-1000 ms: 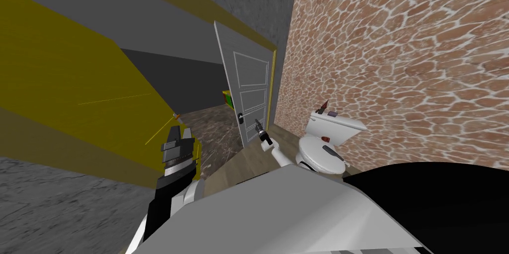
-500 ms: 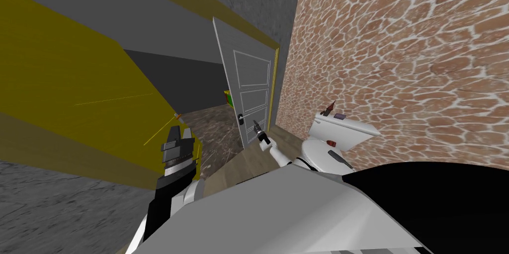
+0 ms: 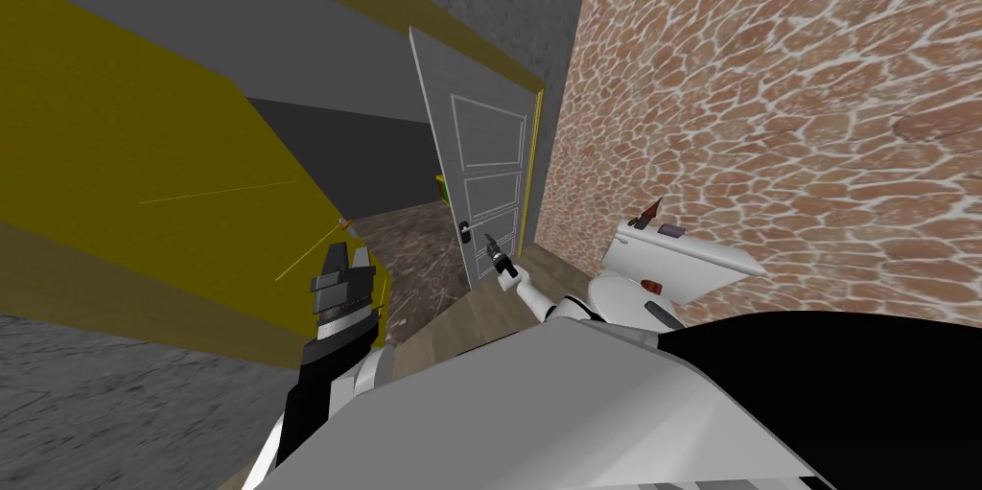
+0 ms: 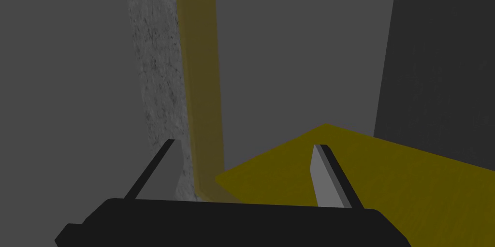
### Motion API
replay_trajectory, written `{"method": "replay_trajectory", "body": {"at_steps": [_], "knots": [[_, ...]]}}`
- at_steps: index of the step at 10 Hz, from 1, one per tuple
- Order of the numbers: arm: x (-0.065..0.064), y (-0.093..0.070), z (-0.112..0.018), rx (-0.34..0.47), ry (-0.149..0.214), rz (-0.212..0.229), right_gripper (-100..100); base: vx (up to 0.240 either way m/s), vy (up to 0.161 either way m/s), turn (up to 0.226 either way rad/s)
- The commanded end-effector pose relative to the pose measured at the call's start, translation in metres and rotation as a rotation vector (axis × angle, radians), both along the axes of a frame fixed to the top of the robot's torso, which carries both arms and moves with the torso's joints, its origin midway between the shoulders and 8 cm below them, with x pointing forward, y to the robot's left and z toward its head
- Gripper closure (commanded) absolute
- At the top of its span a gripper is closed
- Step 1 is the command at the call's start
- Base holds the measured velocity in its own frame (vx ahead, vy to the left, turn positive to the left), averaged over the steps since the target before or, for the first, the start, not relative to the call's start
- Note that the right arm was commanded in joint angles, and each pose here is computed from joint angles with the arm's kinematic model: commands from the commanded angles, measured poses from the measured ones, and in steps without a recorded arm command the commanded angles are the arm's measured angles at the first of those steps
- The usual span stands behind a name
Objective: Push the door open
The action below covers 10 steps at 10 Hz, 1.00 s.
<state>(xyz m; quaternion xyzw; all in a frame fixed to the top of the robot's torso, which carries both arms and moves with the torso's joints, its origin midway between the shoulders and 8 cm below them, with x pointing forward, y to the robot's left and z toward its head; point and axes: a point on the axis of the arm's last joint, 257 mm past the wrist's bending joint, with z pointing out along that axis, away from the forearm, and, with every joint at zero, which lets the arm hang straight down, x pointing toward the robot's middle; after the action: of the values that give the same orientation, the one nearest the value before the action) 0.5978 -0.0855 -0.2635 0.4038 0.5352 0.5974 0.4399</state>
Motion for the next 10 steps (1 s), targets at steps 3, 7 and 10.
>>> {"method": "replay_trajectory", "body": {"at_steps": [3,7,10], "knots": [[0.004,0.015,-0.011,-0.015,0.034,0.023,-100,0.079,-0.056,0.059],[0.006,0.032,-0.022,-0.032,0.068,0.048,-100,0.078,-0.053,0.055],[0.006,0.044,-0.029,-0.042,0.090,0.065,-100,0.101,-0.072,0.055]]}}
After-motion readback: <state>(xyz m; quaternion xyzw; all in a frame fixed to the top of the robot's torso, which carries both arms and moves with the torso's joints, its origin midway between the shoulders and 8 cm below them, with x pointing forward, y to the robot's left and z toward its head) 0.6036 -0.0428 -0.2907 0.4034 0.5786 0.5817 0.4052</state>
